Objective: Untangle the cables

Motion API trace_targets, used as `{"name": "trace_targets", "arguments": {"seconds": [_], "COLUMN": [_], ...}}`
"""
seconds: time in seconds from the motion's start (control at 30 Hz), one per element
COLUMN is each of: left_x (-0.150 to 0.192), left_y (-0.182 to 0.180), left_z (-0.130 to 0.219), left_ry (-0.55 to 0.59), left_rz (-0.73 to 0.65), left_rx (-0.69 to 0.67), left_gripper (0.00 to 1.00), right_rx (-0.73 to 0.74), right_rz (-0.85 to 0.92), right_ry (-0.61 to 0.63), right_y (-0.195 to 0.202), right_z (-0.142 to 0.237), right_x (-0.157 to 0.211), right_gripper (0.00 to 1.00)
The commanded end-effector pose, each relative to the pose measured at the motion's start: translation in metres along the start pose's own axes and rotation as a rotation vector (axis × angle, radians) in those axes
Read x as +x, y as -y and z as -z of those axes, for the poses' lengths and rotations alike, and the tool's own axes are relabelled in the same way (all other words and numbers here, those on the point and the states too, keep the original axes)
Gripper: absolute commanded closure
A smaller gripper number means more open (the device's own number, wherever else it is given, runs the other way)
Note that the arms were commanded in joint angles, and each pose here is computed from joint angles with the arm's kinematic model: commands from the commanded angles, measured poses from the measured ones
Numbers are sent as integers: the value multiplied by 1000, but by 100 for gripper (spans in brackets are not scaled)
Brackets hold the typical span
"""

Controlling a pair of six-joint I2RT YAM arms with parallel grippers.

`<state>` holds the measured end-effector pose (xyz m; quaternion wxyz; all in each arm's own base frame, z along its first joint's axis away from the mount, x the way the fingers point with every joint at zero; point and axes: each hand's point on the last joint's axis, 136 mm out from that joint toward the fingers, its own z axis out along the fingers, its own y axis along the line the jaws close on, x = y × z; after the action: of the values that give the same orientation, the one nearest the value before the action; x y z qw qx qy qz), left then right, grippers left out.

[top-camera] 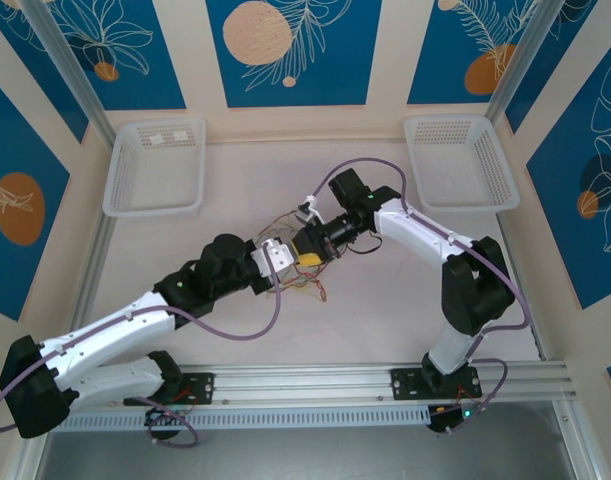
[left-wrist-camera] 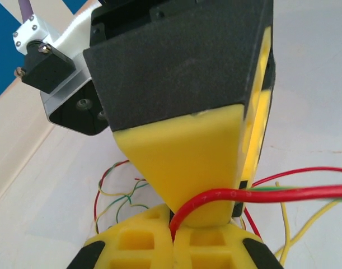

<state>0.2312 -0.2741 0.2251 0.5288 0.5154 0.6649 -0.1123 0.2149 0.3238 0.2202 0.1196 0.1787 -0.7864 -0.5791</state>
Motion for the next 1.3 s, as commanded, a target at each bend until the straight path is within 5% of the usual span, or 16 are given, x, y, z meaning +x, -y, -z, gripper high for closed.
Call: {"name": "trace_targets", "arguments": {"seconds": [0.0,0.3,1.07,1.27], "left_x": [-50,-46,-29,-30], "left_y": [-5,-6,-7,-12], "left_z": [10,15,12,-2], "left_ry": [176,187,186,110], "left_rz": [-4,-6,10,77], "left_rx": [-15,-38,-85,-74], "left_gripper": [100,100,100,100], "right_rx": [37,87,75,361], "right_rz": [-15,-18,-77,104], "right_ry": [-18,69,392,542], "right_y": [8,14,17,19], "right_z": [-12,7,93,107], "right_x": [-1,-18,-49,-44], "right_gripper": [78,100,100,98]}}
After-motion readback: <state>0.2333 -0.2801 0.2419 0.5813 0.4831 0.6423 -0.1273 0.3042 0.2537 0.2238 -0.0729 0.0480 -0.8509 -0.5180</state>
